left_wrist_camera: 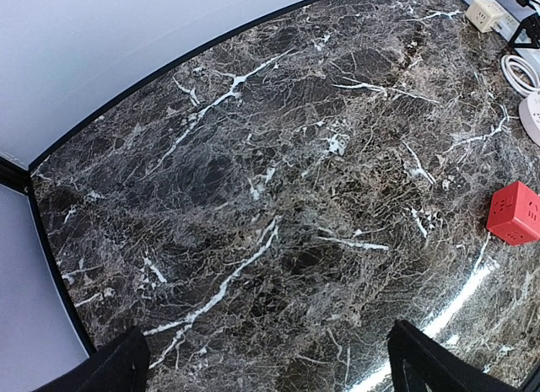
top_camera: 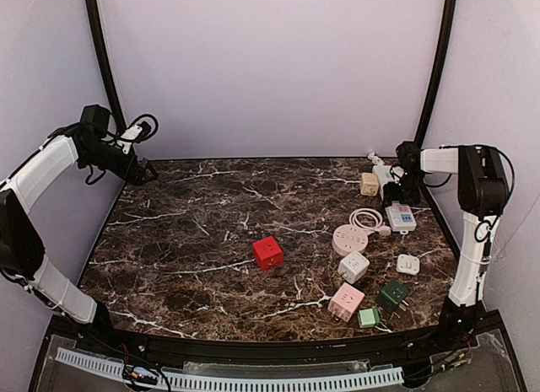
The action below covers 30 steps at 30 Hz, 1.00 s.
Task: Insert the plug
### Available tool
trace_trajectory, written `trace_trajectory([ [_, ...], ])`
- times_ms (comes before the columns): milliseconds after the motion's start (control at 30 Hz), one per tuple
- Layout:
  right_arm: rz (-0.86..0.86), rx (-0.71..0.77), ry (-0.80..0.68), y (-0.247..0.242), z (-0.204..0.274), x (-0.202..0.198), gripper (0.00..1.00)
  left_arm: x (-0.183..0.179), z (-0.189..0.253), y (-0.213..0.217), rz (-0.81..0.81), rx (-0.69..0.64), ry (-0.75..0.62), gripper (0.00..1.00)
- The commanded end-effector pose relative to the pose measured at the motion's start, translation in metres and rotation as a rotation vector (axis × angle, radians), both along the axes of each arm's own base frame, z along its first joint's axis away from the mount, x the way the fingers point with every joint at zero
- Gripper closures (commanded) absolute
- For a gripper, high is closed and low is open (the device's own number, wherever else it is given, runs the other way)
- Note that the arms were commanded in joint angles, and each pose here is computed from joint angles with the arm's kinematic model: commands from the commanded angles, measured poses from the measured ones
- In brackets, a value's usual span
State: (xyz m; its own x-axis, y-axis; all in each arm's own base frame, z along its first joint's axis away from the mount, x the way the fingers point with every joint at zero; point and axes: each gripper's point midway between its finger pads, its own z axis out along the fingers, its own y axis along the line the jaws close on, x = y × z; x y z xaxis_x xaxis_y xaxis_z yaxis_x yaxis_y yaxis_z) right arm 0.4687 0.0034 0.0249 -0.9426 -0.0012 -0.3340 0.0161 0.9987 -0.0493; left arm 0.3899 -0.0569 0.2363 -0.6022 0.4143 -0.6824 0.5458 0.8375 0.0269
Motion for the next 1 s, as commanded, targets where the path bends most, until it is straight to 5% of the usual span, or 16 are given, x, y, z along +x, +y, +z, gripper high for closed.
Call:
trace_trajectory([
  [0,-0.027,-0.051,-0.087,-0.014,0.031,0.015,0.67,-0.012,0.003,0.001,-0.005,0.018,0.006,0.0],
  [233,-0.049,-0.104,-0.522,-0.024,0.198,0.063,0.97,-0.016,0.021,0.005,0.004,0.042,-0.05,0.0],
  [367,0.157,-0.13,-0.772,0.04,0.289,0.062,1.0,-0.018,0.025,0.008,0.017,0.057,-0.058,0.0],
  [500,0.589,0.015,-0.924,0.166,0.329,0.028,1.0,-0.018,0.028,0.015,0.048,0.085,-0.059,0.0],
  [733,1.263,0.126,-0.907,0.366,0.304,-0.087,1.0,-0.02,0.049,0.043,0.163,0.173,-0.102,0.0],
  [967,1.652,0.271,-0.573,0.486,0.21,-0.203,1.0,-0.03,0.091,0.14,0.524,0.302,-0.194,0.0],
])
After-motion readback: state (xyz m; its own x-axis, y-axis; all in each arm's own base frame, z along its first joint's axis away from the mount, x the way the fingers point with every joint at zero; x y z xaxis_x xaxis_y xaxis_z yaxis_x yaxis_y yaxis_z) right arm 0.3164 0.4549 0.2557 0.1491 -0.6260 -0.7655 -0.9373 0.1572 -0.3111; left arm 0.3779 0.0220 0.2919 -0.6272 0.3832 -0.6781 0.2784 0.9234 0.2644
